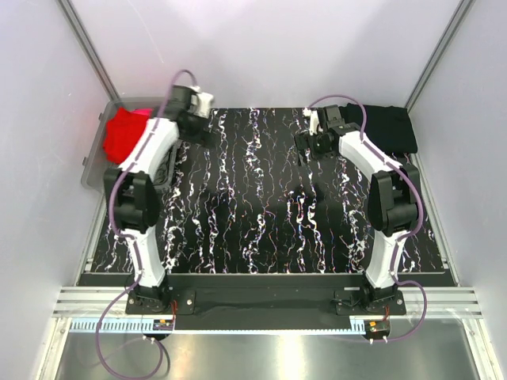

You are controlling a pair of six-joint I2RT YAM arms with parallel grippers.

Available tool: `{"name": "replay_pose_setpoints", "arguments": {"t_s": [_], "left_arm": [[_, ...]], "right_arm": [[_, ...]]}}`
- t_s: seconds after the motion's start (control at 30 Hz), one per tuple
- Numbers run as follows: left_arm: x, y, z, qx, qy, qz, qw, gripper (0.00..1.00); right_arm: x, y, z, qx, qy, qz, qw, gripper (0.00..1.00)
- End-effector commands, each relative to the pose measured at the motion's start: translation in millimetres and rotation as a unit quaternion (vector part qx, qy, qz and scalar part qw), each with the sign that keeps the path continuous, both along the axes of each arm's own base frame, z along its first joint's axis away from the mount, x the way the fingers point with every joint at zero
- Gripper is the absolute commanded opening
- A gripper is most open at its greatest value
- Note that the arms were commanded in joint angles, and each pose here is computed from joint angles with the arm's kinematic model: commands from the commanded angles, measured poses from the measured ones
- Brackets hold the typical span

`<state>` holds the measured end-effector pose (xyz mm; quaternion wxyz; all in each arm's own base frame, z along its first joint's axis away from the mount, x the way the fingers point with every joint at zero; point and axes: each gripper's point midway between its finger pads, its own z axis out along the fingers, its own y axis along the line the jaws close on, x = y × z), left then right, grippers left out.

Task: Fold and stack the t-shirts
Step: Grab the tshirt from the pile

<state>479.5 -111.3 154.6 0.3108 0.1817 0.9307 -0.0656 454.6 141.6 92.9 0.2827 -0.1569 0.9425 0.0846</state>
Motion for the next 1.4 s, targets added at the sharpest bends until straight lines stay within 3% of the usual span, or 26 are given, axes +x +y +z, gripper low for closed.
{"name": "replay_pose_setpoints", "arguments": {"t_s": [0.0,0.17,0.4,0.77,0.87,0.93,0.97,1.0,1.17,1.37], "left_arm": [[17.1,64.0,52.1,0.000,-0.061,0.035,0.998,0.88],[-2.6,105.4,21.8,0.043,-0.027,0.066,0.997,0.79],[12.0,167.0,-0.6,0.104,-0.036,0.130,0.985,0.72],[45.4,191.8,-34.4,0.159,-0.025,0.129,0.978,0.65],[45.5,190.6,-40.3,0.158,-0.019,0.122,0.980,0.56],[44.7,187.2,-36.9,0.149,-0.021,0.121,0.981,0.28],[44.4,186.7,-34.2,0.144,-0.023,0.123,0.982,0.17],[44.0,180.6,-27.1,0.135,-0.030,0.122,0.983,0.00],[38.0,134.4,20.7,0.108,-0.075,0.094,0.987,0.00],[23.8,74.2,143.5,0.085,-0.212,0.074,0.971,0.00]], "right_arm": [[6.3,15.0,34.3,0.014,-0.033,0.059,0.998,1.00],[-14.5,27.0,21.7,0.046,0.001,0.091,0.995,0.94],[-36.1,38.8,16.8,0.074,0.024,0.111,0.991,0.92],[-49.8,43.2,18.8,0.095,0.033,0.125,0.987,0.92],[-52.2,42.0,18.5,0.093,0.033,0.126,0.987,0.92],[-52.4,40.6,20.2,0.090,0.030,0.125,0.988,0.91],[-52.7,41.4,20.2,0.090,0.030,0.127,0.987,0.91],[-52.0,40.6,20.9,0.089,0.028,0.126,0.988,0.91],[-49.9,41.3,20.6,0.086,0.021,0.134,0.987,0.91],[-25.8,35.3,39.4,0.060,-0.023,0.115,0.991,1.00]]}}
